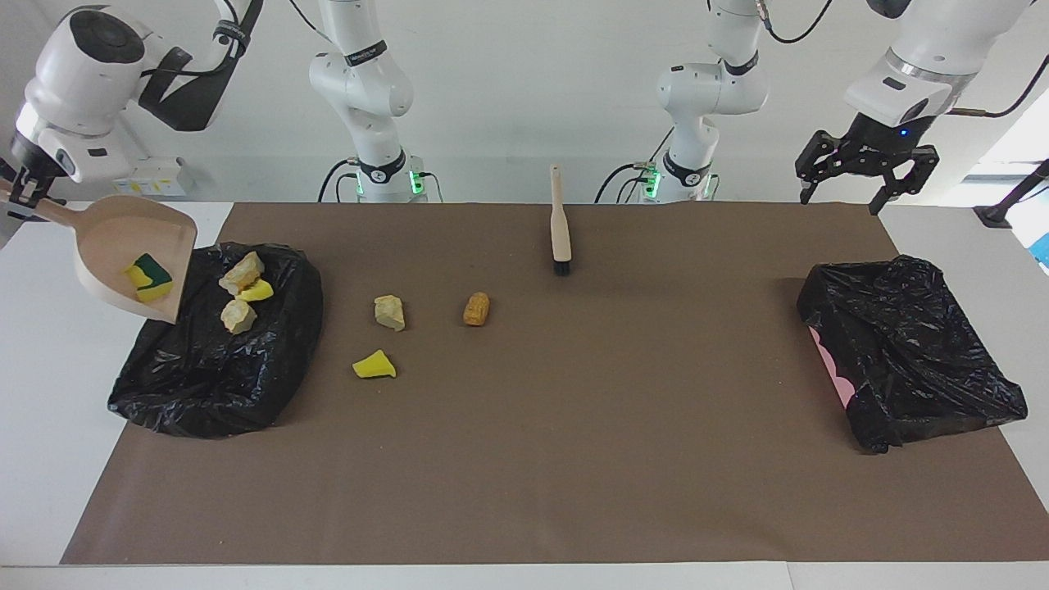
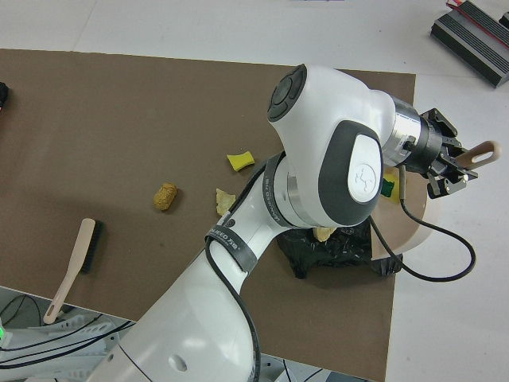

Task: Sweep and dump trash in bin
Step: 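Tip the dustpan over the black bag with the right gripper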

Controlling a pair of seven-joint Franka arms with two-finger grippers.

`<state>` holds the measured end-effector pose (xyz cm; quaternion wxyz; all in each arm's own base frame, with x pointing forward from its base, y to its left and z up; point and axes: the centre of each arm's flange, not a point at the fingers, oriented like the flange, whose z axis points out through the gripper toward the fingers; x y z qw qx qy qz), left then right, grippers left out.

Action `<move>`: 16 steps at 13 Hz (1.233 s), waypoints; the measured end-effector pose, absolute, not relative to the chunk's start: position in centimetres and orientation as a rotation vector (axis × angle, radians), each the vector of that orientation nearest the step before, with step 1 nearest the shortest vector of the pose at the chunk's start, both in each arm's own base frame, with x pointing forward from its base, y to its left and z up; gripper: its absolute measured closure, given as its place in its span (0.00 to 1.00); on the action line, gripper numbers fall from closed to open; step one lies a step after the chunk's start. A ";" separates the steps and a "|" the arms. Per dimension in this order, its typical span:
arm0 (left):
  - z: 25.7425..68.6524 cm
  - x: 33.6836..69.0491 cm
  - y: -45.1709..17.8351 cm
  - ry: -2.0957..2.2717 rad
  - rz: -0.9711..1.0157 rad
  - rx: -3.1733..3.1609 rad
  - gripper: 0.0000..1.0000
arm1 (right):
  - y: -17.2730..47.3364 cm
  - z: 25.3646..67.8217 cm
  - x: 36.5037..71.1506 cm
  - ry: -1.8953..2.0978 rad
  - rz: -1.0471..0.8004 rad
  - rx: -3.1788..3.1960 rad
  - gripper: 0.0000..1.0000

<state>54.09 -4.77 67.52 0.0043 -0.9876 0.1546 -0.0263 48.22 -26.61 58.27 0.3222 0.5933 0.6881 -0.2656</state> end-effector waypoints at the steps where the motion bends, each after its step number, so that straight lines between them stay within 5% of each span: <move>1: 67.5 54.1 -4.8 0.476 -0.076 -3.096 0.00 | -26.0 58.6 48.3 1.808 -0.691 1.545 0.68; 5: 67.5 53.9 -4.3 0.430 -0.068 -3.104 0.00 | -18.6 57.5 50.6 1.842 -0.702 1.474 0.68; 11: 67.4 53.9 -3.1 0.345 -0.051 -3.120 0.00 | -23.1 61.5 47.1 1.692 -0.747 1.482 0.68; 16: 67.6 53.8 -3.0 0.341 -0.054 -3.121 0.00 | -17.2 59.9 48.4 1.807 -0.609 1.630 0.68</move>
